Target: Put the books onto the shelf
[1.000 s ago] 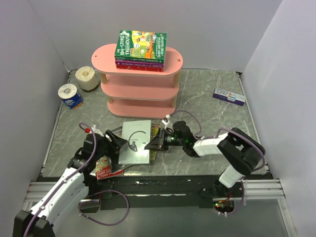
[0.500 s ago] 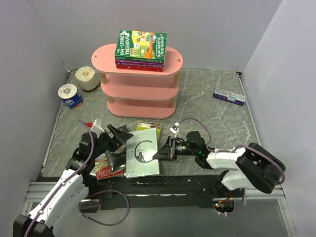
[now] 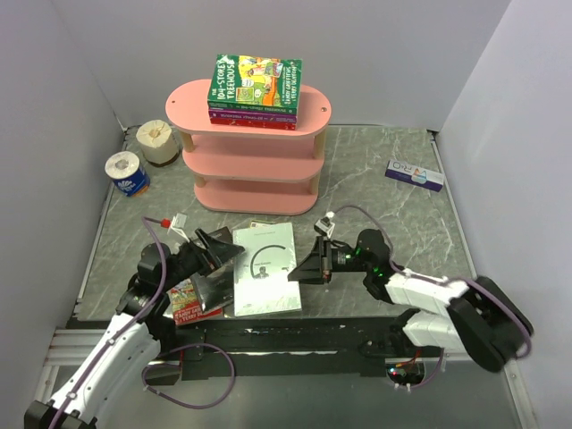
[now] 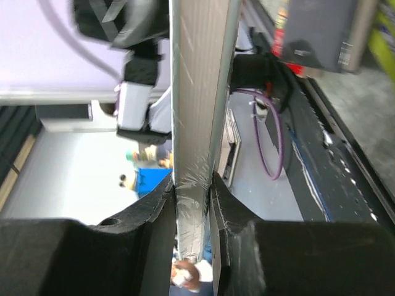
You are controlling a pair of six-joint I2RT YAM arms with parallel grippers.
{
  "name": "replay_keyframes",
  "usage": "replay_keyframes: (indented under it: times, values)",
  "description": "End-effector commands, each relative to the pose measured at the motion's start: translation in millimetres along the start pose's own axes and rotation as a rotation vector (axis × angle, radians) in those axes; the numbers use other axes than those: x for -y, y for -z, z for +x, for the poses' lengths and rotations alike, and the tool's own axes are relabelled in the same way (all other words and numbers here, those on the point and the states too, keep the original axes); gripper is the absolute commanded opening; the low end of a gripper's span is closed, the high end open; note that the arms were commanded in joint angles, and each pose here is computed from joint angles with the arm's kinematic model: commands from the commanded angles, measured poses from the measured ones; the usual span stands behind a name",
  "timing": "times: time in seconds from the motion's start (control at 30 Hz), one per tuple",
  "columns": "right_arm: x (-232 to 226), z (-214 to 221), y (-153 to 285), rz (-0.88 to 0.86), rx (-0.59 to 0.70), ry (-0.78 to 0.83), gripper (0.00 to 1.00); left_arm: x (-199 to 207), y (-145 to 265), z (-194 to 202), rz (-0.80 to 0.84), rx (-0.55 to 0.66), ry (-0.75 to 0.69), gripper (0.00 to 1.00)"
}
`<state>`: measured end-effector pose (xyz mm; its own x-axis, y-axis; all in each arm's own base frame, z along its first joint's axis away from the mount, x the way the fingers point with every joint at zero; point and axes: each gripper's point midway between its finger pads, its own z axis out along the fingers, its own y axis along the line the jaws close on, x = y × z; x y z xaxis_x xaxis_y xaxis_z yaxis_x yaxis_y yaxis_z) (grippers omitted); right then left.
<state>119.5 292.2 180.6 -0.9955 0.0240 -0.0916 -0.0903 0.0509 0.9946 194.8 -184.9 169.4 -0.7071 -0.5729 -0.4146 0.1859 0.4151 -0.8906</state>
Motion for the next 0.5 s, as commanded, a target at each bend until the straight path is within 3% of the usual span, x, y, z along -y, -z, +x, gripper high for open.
replay_keyframes:
  times: [0.0, 0.17, 0.3, 0.4, 0.47]
  values:
    - [-79, 8, 11, -0.173, -0.050, 0.356, 0.00, 12, 7, 0, 0.007, -0.012, -0.023, 0.89]
    - [-86, 14, 14, -0.160, -0.087, 0.401, 0.00, 22, 7, 3, 0.051, -0.039, -0.007, 0.90]
    - [-88, 20, 15, -0.177, -0.128, 0.406, 0.00, 57, 11, 2, 0.249, -0.039, -0.040, 0.87]
    - [-96, 27, 18, -0.219, -0.181, 0.416, 0.00, 76, 20, 11, 0.381, -0.090, -0.065, 0.80]
    - [-97, 27, 18, -0.224, -0.202, 0.412, 0.00, 82, 26, 23, 0.445, -0.151, -0.064, 0.65]
